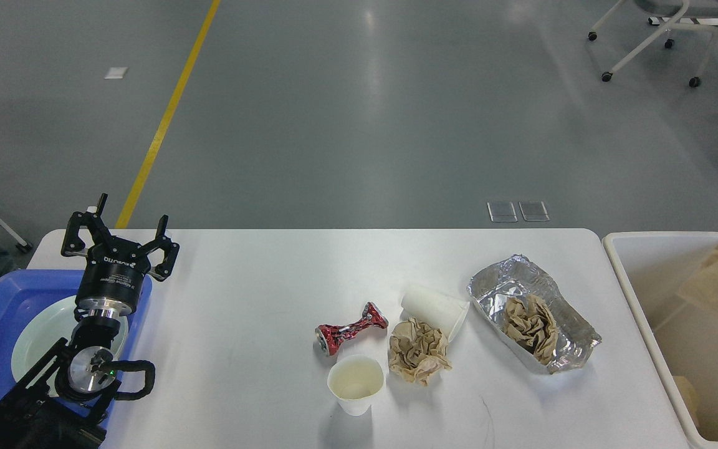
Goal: Tidy desktop
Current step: 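Release the bag inside the bin and open the right gripper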
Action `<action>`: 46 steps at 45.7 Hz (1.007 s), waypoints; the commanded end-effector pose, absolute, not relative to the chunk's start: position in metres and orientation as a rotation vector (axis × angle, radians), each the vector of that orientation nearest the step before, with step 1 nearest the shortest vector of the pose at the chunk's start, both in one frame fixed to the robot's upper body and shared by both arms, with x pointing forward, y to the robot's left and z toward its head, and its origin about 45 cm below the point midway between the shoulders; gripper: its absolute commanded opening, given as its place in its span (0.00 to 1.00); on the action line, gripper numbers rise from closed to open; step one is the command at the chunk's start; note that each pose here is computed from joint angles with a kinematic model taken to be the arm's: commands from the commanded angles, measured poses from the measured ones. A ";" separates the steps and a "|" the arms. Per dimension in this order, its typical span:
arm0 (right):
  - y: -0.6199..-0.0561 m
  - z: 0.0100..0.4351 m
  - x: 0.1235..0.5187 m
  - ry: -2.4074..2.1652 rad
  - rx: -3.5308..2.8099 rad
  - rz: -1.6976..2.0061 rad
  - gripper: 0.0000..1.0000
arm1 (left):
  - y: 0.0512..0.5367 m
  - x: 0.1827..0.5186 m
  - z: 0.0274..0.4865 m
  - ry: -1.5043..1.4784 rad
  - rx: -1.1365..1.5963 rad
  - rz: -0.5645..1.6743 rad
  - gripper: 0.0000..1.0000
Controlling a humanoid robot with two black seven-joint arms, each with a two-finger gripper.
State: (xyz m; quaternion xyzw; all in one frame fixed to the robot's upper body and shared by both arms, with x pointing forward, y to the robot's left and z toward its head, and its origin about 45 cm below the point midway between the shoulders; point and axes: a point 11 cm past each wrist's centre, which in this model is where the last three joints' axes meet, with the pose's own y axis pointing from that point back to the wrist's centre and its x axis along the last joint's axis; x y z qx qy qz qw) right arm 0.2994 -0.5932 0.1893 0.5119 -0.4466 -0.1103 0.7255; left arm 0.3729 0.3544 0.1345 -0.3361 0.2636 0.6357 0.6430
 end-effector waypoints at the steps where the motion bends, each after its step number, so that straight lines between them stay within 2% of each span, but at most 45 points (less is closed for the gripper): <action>1: -0.592 0.144 0.290 -1.036 1.084 -0.197 0.00 | 0.354 0.373 0.134 0.601 -0.766 1.448 0.96; 17: -0.566 0.050 0.267 -1.066 0.974 -0.080 0.00 | 0.354 0.373 0.134 0.600 -0.764 1.448 0.96; 26: -0.563 0.034 0.246 -1.095 0.905 -0.140 0.00 | 0.354 0.373 0.134 0.601 -0.766 1.448 0.96; 44: -0.549 0.017 0.235 -1.067 0.931 -0.163 0.00 | 0.354 0.373 0.134 0.601 -0.766 1.448 0.96; 45: -0.549 0.017 0.235 -1.071 0.928 -0.161 0.04 | 0.354 0.373 0.134 0.601 -0.766 1.448 0.96; 46: -0.549 0.017 0.236 -1.074 0.927 -0.160 0.18 | 0.355 0.373 0.135 0.600 -0.765 1.449 0.96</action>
